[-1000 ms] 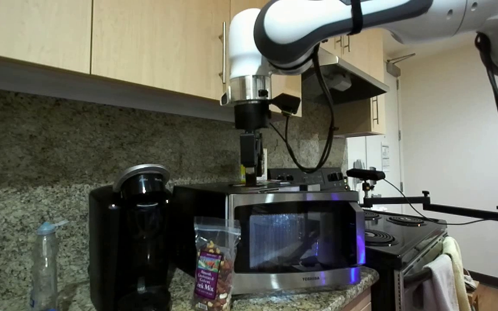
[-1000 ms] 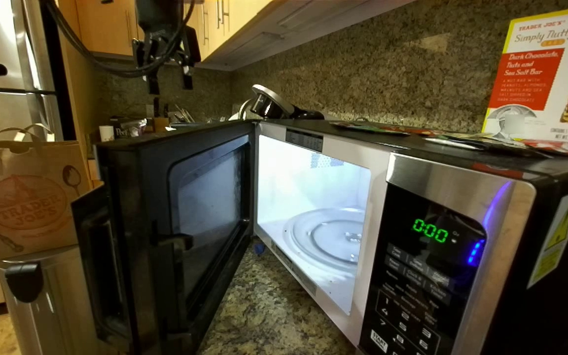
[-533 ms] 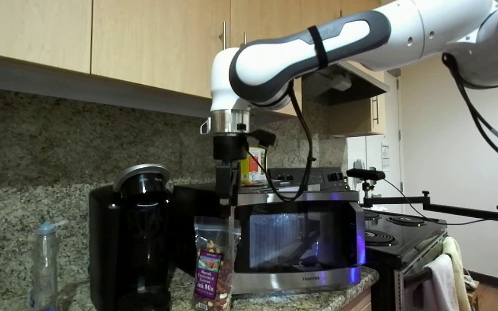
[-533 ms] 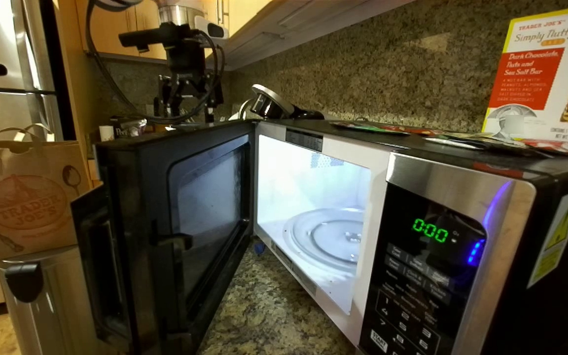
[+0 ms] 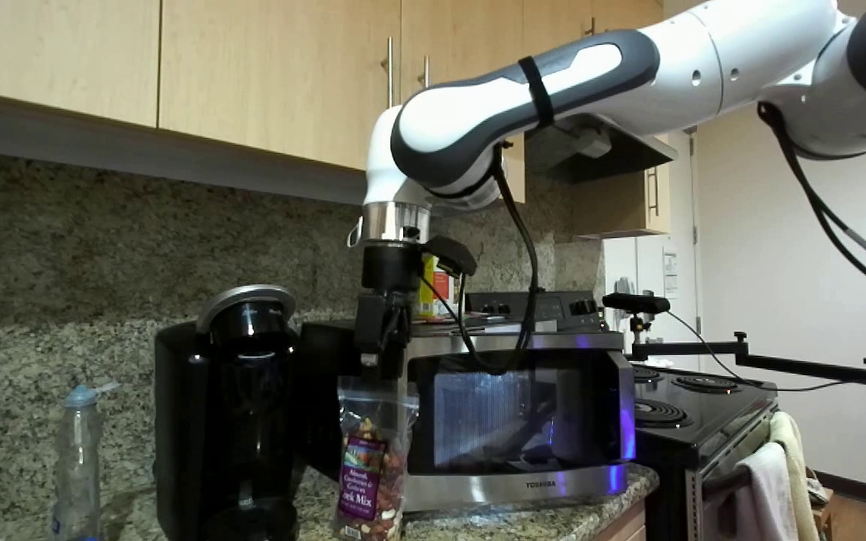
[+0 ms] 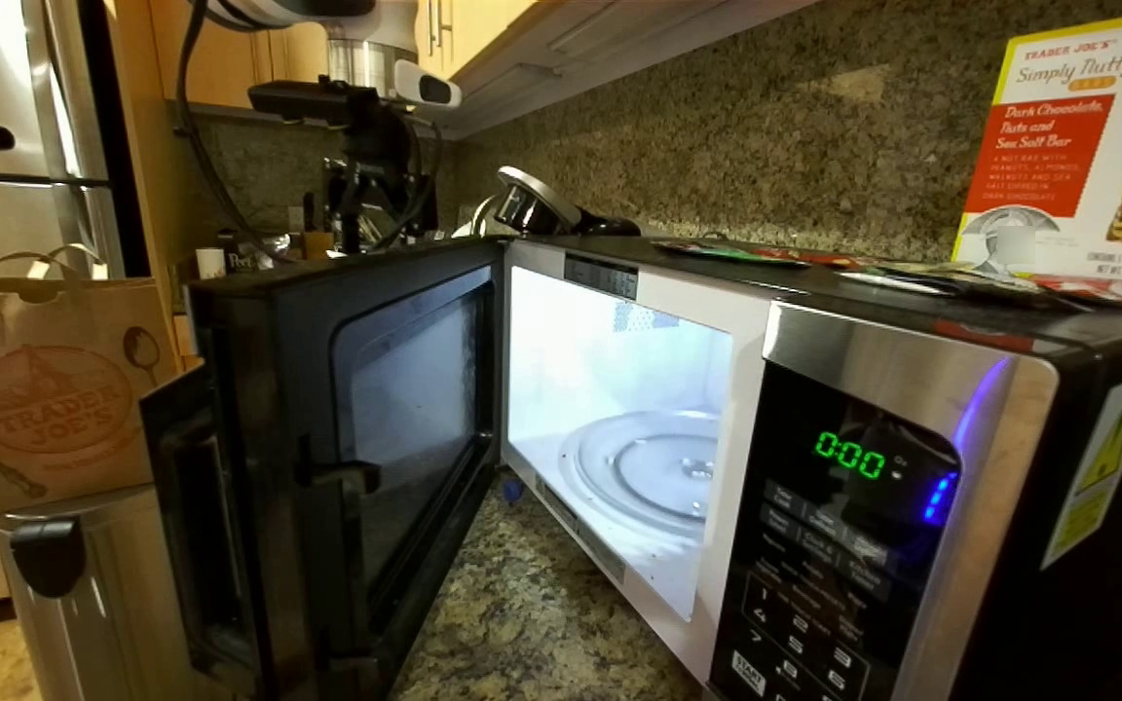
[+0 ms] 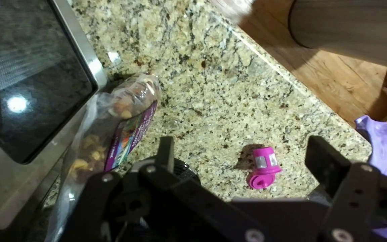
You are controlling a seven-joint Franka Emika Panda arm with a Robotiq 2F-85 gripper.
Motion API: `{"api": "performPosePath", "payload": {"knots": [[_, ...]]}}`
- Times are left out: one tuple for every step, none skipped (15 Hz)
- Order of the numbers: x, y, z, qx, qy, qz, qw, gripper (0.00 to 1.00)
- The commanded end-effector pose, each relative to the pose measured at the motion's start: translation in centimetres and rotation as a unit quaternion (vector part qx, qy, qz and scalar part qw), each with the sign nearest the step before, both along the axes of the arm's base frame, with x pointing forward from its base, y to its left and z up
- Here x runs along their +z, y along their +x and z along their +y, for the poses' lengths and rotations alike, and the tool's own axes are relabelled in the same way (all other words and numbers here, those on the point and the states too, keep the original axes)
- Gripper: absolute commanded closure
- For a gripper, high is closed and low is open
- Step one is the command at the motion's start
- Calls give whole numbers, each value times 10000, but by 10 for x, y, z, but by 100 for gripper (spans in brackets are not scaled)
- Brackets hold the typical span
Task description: Pick up the packet on the countertop
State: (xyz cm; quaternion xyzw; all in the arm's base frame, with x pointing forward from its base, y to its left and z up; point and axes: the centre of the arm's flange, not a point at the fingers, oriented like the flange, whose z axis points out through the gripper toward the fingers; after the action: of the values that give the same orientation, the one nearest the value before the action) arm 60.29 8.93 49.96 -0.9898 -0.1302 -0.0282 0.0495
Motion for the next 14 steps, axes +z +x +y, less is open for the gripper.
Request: {"api": "performPosePath", "payload": {"knots": [[-11, -8, -4, -370, 259, -25, 9990, 0], [-13, -9, -5, -469, 159, 49, 9988, 0], [-15, -9, -5, -583, 58, 131, 9982, 0], [-16, -9, -5, -759, -84, 240, 9968, 0], [-18, -8, -5, -908, -193, 315, 9952, 0], [-18, -9, -5, -1003, -252, 349, 9940, 0], [-19, -9, -6, -1113, -283, 378, 9927, 0], [-18, -8, -5, -1212, -307, 401, 9913, 0], [-18, -8, -5, -1287, -304, 393, 9904, 0], [-18, -6, -6, -1362, -212, 313, 9900, 0], [-18, -4, -6, -1329, -150, 257, 9907, 0], [-19, -5, -7, -1193, -179, 312, 9922, 0], [-19, -5, -7, -1201, -175, 302, 9922, 0], [-19, -5, -7, -1207, -174, 299, 9921, 0]]}}
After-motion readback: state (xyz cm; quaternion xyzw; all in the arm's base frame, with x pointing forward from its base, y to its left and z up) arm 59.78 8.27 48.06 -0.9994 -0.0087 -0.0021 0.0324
